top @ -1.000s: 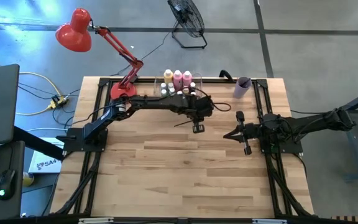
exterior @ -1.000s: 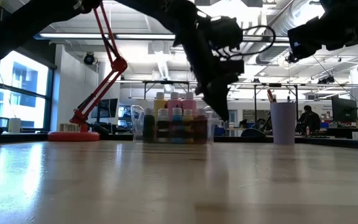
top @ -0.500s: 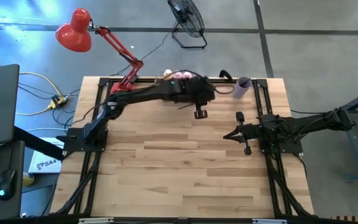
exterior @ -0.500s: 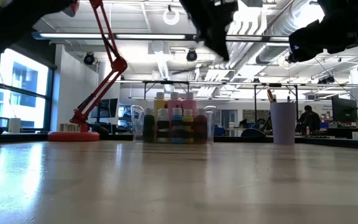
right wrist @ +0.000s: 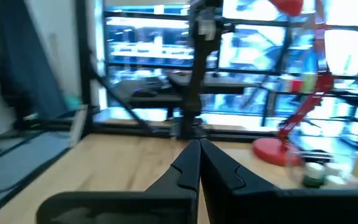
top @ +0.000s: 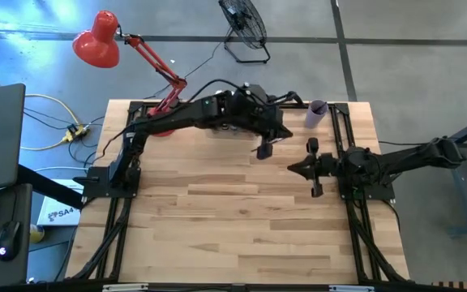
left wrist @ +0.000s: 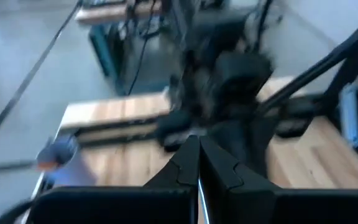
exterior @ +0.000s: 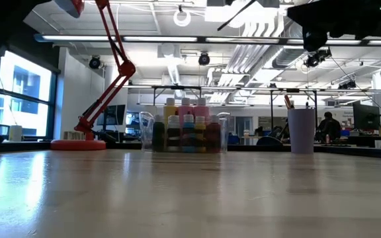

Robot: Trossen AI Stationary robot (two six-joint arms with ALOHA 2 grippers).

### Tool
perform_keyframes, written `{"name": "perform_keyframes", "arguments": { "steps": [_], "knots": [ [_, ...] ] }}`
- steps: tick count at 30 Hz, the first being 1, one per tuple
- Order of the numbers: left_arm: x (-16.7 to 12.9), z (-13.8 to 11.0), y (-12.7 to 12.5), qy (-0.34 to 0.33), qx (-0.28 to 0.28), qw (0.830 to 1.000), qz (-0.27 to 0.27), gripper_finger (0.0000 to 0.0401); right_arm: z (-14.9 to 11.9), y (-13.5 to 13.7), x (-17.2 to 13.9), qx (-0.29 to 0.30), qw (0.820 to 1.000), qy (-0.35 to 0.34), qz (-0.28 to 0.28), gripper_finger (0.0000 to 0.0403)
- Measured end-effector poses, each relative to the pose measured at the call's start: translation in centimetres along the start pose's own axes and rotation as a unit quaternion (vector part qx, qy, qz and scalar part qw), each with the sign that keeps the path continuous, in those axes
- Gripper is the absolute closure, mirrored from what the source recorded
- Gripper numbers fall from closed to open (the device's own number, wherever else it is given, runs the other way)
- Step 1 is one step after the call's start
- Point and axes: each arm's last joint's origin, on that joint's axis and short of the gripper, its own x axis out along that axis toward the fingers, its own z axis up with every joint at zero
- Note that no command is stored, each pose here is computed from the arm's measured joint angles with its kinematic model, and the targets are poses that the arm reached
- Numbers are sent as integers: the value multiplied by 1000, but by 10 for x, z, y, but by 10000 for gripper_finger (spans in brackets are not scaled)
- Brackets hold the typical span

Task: Pick & Place Paint Supplies
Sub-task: Put the black paint brush into the violet cup

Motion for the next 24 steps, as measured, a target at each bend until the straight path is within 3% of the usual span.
{"name": "perform_keyframes", "arguments": {
  "steps": [4, 14, 18, 24],
  "knots": [
    [8, 0, -11, -11, 6, 999, -44, 401, -1, -2, 7, 3, 999, -12, -42, 401],
    [8, 4, -22, -23, 10, 997, -76, 401, 7, -2, 15, 22, 995, -84, -44, 394],
    [9, 5, -27, -27, 12, 996, -84, 401, 11, -2, 16, 14, 993, -108, -42, 361],
    [9, 7, -30, -34, 15, 995, -88, 401, 5, -2, 21, 11, 994, -95, -47, 276]
  ]
}}
